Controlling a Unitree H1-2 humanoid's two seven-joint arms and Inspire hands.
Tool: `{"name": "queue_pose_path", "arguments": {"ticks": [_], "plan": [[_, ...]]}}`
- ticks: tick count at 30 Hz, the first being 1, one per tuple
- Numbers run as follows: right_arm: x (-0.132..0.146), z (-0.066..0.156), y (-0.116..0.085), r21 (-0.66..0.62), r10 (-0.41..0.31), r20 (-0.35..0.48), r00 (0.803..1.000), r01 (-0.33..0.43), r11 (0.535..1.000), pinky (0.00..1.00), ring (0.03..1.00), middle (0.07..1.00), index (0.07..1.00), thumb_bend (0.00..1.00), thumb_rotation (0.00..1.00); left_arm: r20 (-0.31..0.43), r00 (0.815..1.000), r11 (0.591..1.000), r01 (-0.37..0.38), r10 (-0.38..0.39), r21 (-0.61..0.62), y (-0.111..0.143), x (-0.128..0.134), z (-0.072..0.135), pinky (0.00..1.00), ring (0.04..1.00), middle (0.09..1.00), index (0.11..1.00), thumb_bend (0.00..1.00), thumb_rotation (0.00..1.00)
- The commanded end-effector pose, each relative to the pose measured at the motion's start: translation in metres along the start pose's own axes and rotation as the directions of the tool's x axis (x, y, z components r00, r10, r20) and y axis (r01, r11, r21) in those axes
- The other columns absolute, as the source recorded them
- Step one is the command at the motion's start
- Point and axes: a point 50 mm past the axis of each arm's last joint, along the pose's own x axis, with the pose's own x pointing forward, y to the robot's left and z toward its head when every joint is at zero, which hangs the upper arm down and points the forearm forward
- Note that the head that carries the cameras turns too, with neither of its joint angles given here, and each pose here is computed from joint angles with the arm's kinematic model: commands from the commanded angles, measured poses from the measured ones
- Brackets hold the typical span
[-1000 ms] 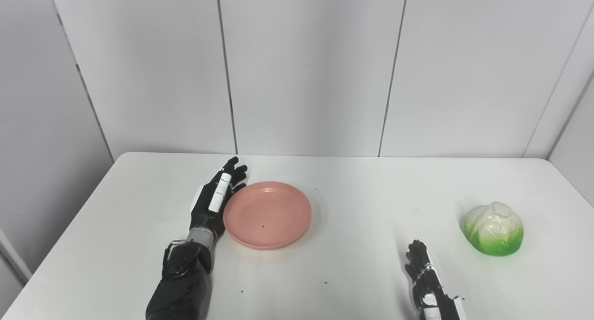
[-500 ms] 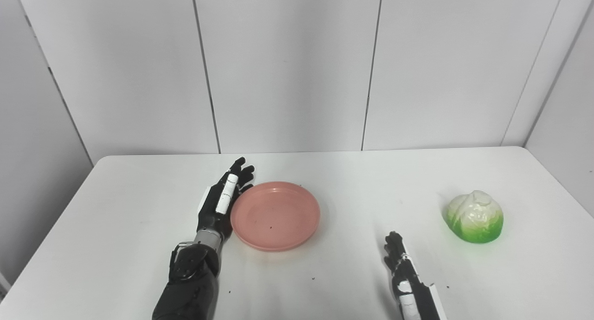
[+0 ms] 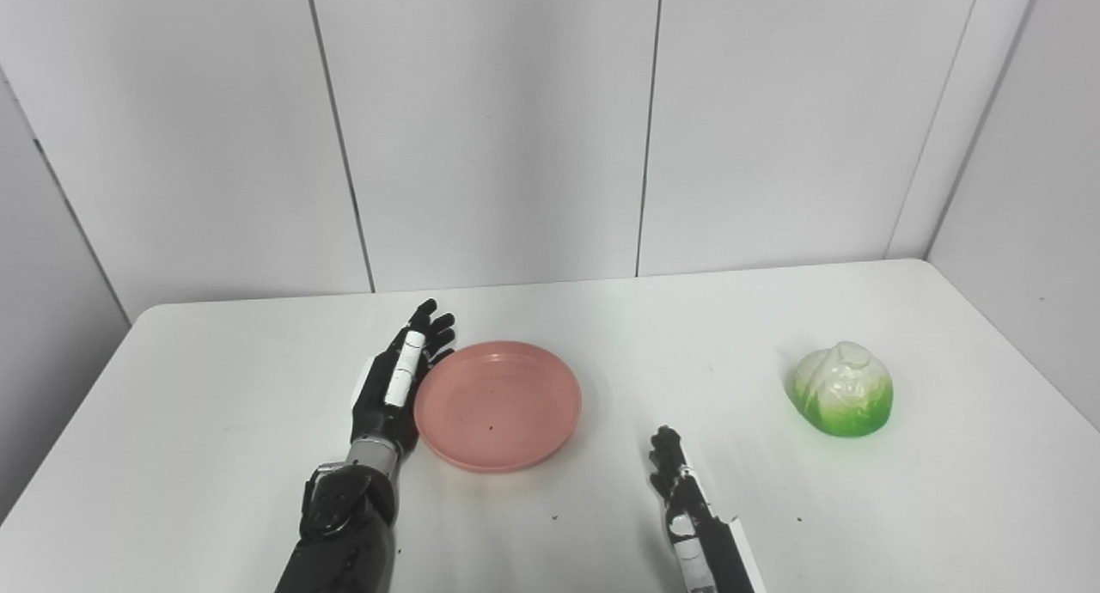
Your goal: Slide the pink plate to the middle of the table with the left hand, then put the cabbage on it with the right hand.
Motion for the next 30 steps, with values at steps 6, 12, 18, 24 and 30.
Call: {"name": "queue_pose_path", "arguments": {"ticks": [6,12,18,24,30], "plan": [[-0.012,-0.010,0.013,0.020,-0.014,-0.061,0.998,0.016,1.000,1.00,0.996,0.987,0.989,0.83,1.00,-0.071,0.997,1.000,-0.013,0.011,-0.028,0.001,-0.019,-0.031,0.88,0.900,0.870,0.881,0.95,0.78],[-0.009,-0.007,0.009,-0.024,-0.014,-0.037,0.999,0.013,1.000,1.00,1.000,1.000,0.999,0.81,0.99,-0.074,0.997,0.999,-0.021,0.019,-0.025,0.006,-0.019,-0.030,0.90,0.904,0.864,0.880,0.95,0.78],[-0.004,0.011,0.003,-0.009,-0.047,-0.021,0.999,0.046,0.999,0.99,1.000,1.000,1.000,0.93,0.83,-0.070,0.997,1.000,-0.020,0.018,-0.022,0.010,-0.016,-0.028,0.91,0.906,0.863,0.879,0.95,0.79],[0.008,0.048,-0.019,-0.099,-0.047,0.041,0.998,0.051,0.994,0.84,0.991,1.000,1.000,1.00,0.48,-0.074,0.997,1.000,-0.012,0.011,-0.021,0.012,-0.011,-0.026,0.90,0.901,0.865,0.881,0.94,0.79],[0.025,0.095,-0.056,-0.243,0.042,0.078,0.996,-0.022,0.970,0.84,0.985,1.000,1.000,1.00,0.36,-0.081,0.997,0.999,-0.011,0.008,-0.031,0.009,-0.009,-0.028,0.91,0.898,0.856,0.876,0.95,0.78]]}}
